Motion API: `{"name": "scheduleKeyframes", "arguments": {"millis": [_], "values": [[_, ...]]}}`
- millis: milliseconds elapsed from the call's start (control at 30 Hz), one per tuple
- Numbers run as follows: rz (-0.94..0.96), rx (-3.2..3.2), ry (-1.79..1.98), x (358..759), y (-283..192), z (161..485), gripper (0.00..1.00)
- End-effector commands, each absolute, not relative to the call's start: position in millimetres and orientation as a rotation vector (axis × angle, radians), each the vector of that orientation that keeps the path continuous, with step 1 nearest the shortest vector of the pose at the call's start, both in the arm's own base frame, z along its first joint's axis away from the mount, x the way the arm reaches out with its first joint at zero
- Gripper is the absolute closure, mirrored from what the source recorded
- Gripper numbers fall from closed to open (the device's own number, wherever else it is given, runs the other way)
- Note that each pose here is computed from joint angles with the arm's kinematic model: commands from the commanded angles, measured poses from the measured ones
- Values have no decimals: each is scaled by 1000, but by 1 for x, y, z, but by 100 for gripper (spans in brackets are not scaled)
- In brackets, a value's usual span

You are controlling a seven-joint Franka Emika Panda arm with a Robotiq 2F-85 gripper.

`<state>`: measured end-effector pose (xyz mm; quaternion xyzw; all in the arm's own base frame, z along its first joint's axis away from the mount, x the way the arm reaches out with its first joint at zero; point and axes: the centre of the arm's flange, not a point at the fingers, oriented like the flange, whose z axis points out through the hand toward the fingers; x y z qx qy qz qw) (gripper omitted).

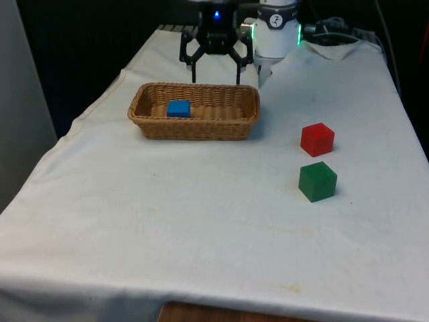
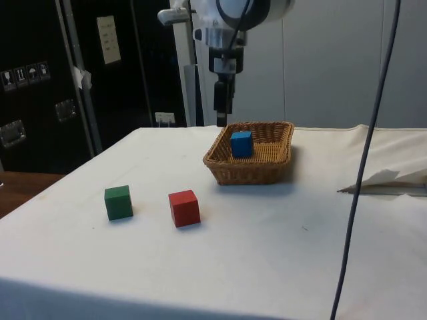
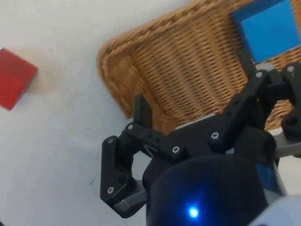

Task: Pick up exactly two blocks and place them into the basket.

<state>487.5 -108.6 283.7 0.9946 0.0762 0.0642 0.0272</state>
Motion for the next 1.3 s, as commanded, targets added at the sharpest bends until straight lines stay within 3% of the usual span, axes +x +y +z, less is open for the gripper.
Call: {"name": "scheduleKeyframes", "arguments": {"millis": [0, 467, 1267], "values": [[190, 3058, 233, 490, -105, 286, 0], [221, 3045, 261, 500, -58, 312, 0], [237, 3044, 309, 509, 28, 308, 0]]}}
